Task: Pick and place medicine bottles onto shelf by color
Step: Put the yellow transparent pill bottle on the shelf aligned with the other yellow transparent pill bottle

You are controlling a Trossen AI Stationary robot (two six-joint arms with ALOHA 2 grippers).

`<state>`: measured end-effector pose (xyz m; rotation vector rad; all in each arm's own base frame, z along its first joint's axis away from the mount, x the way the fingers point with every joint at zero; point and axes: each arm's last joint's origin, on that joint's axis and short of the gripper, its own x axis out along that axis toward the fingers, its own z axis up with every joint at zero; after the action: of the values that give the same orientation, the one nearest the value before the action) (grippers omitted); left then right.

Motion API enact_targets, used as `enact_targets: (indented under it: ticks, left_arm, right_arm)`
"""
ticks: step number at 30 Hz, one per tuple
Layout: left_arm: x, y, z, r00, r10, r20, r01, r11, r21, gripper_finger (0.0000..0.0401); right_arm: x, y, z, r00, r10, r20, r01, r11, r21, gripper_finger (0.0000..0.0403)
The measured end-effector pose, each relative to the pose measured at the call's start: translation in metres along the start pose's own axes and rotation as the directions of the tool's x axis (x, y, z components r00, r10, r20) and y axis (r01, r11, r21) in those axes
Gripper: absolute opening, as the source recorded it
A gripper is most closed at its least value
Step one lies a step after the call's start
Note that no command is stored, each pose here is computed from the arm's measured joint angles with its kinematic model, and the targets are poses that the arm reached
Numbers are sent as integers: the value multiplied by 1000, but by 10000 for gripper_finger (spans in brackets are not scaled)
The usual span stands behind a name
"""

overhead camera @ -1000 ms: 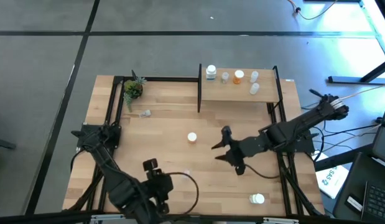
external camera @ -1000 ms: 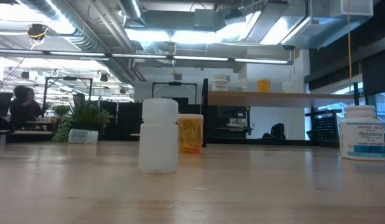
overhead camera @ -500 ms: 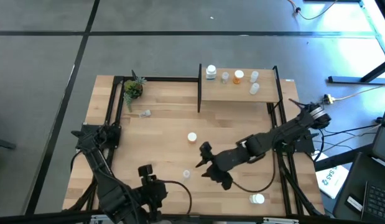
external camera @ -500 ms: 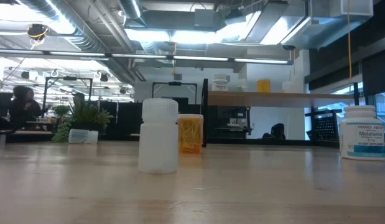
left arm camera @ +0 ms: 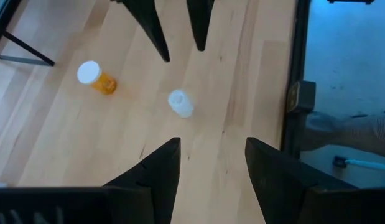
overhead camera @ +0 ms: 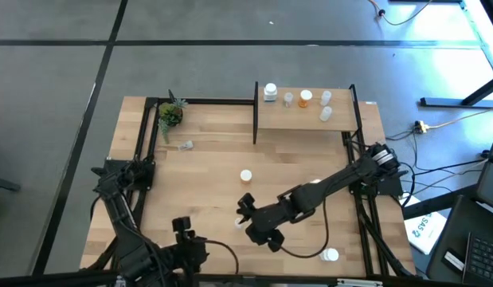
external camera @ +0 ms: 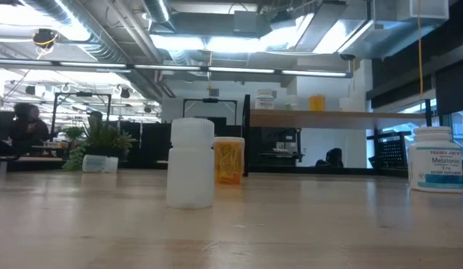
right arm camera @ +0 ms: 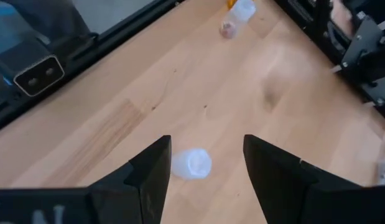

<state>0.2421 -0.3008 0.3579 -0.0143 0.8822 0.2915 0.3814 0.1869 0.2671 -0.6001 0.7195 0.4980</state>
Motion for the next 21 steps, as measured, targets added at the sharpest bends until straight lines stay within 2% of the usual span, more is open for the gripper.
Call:
enact_targets:
  ticks: [10, 13, 21]
  left_arm:
    - [-8, -5, -9, 1000, -21, 3, 21, 1000, 6, 174]
    - [-8, -5, -8, 1000, -21, 3, 21, 1000, 1, 174]
    - [-7, -5, -8, 1000, -20, 3, 20, 1000, 0, 174]
  right_arm:
    - [29, 3, -7, 1000, 22, -19, -22, 1000, 3, 204]
    - [37, -1, -11, 1000, 19, -23, -18, 1000, 12, 204]
    - [48, -16, -21, 996, 91, 2, -91, 995, 43, 204]
